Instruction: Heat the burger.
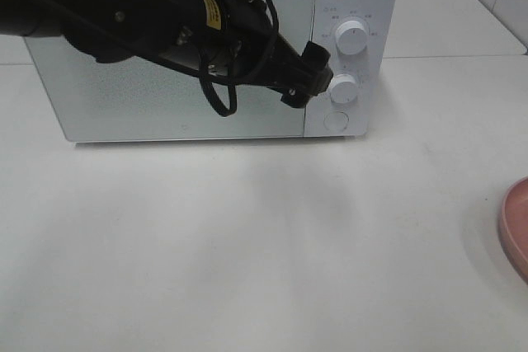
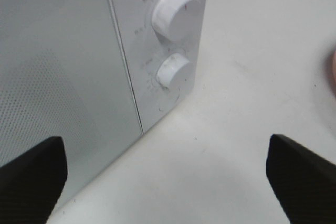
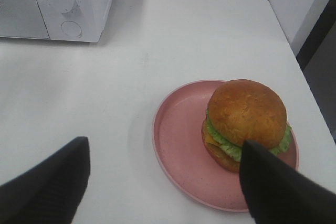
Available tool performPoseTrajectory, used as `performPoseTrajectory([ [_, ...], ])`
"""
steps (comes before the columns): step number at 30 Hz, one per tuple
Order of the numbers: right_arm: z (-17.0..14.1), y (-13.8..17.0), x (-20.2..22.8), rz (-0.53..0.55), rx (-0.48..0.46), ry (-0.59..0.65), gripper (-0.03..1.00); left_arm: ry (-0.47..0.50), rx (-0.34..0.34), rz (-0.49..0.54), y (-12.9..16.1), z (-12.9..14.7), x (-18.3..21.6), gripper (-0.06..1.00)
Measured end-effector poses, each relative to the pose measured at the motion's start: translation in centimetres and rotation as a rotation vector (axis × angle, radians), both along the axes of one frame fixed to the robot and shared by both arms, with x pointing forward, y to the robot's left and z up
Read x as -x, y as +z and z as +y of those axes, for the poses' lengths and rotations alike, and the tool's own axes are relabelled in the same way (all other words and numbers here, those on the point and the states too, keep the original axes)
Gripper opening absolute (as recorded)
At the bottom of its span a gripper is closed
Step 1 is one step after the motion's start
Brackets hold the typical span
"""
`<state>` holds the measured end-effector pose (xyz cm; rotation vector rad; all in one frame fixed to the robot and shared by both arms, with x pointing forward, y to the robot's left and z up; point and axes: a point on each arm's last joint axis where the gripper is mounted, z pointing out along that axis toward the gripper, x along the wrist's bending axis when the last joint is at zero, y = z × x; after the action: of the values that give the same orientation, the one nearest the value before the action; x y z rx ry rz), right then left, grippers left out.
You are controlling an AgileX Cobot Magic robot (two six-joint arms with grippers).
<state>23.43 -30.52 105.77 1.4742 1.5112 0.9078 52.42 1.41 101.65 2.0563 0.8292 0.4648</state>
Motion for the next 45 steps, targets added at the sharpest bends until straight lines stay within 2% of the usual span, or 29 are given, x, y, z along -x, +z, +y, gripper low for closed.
performPoseTrajectory([
  [1, 0.0, 0.0, 0.0, 0.0, 0.0, 0.0, 0.76, 0.003, -0.038, 0.034, 0.4, 0.4, 0.6, 0.95],
  [4, 0.0, 0.0, 0.0, 0.0, 0.0, 0.0, 0.76, 0.007, -0.052, 0.048, 0.7, 0.6, 0.8, 0.95],
  [6, 0.0, 0.0, 0.0, 0.0, 0.0, 0.0, 0.76, 0.027, -0.155, 0.138, 1.2, 2.0, 1.9, 0.95],
  [8, 0.0, 0.0, 0.0, 0.0, 0.0, 0.0, 0.76, 0.031, -0.179, 0.159, 1.4, 2.3, 2.2, 0.96],
  [9, 0.0, 0.0, 0.0, 0.0, 0.0, 0.0, 0.76, 0.043, -0.235, 0.21, 1.7, 3.1, 2.8, 0.96],
  [10, 0.0, 0.0, 0.0, 0.0, 0.0, 0.0, 0.76, 0.043, -0.235, 0.21, 1.7, 3.1, 2.8, 0.96],
  [12, 0.0, 0.0, 0.0, 0.0, 0.0, 0.0, 0.76, 0.058, -0.323, 0.286, 1.9, 4.2, 3.7, 0.96],
  [13, 0.0, 0.0, 0.0, 0.0, 0.0, 0.0, 0.76, 0.058, -0.323, 0.286, 1.9, 4.2, 3.7, 0.96],
  [15, 0.0, 0.0, 0.0, 0.0, 0.0, 0.0, 0.76, 0.07, -0.389, 0.345, 1.9, 5.0, 4.4, 0.96],
  [16, 0.0, 0.0, 0.0, 0.0, 0.0, 0.0, 0.76, 0.07, -0.389, 0.345, 1.9, 5.0, 4.4, 0.96],
  [18, 0.0, 0.0, 0.0, 0.0, 0.0, 0.0, 0.76, 0.079, -0.444, 0.394, 2.0, 5.7, 4.9, 0.96],
  [23, 0.0, 0.0, 0.0, 0.0, 0.0, 0.0, 0.76, 0.101, -0.501, 0.458, 2.3, 6.9, 5.5, 0.96],
  [27, 0.0, 0.0, 0.0, 0.0, 0.0, 0.0, 0.76, 0.151, -0.495, 0.495, 2.7, 8.3, 4.9, 0.96],
  [29, 0.0, 0.0, 0.0, 0.0, 0.0, 0.0, 0.76, 0.217, -0.475, 0.528, 3.2, 10.6, 3.7, 0.96],
  [30, 0.0, 0.0, 0.0, 0.0, 0.0, 0.0, 0.76, 0.217, -0.475, 0.528, 3.2, 10.6, 3.7, 0.96],
  [31, 0.0, 0.0, 0.0, 0.0, 0.0, 0.0, 0.76, 0.246, -0.464, 0.553, 3.5, 12.2, 3.0, 0.96],
  [33, 0.0, 0.0, 0.0, 0.0, 0.0, 0.0, 0.76, 0.262, -0.455, 0.571, 3.6, 12.9, 2.8, 0.96],
  [34, 0.0, 0.0, 0.0, 0.0, 0.0, 0.0, 0.76, 0.306, -0.432, 0.602, 3.9, 14.9, 2.1, 0.96],
  [35, 0.0, 0.0, 0.0, 0.0, 0.0, 0.0, 0.76, 0.306, -0.432, 0.602, 3.9, 14.9, 2.1, 0.96],
  [37, 0.0, 0.0, 0.0, 0.0, 0.0, 0.0, 0.76, 0.383, -0.387, 0.647, 4.5, 17.9, 1.5, 0.96],
  [38, 0.0, 0.0, 0.0, 0.0, 0.0, 0.0, 0.76, 0.383, -0.387, 0.647, 4.5, 17.9, 1.5, 0.96],
  [40, 0.0, 0.0, 0.0, 0.0, 0.0, 0.0, 0.76, 0.475, -0.334, 0.683, 5.0, 20.9, 1.1, 0.96],
  [42, 0.0, 0.0, 0.0, 0.0, 0.0, 0.0, 0.76, 0.507, -0.318, 0.691, 5.1, 22.0, 1.2, 0.96],
  [43, 0.0, 0.0, 0.0, 0.0, 0.0, 0.0, 0.76, 0.559, -0.293, 0.699, 5.2, 23.8, 1.3, 0.96],
  [44, 0.0, 0.0, 0.0, 0.0, 0.0, 0.0, 0.76, 0.559, -0.293, 0.699, 5.2, 23.8, 1.3, 0.96],
  [45, 0.0, 0.0, 0.0, 0.0, 0.0, 0.0, 0.76, 0.611, -0.266, 0.708, 5.4, 25.6, 1.9, 0.96],
])
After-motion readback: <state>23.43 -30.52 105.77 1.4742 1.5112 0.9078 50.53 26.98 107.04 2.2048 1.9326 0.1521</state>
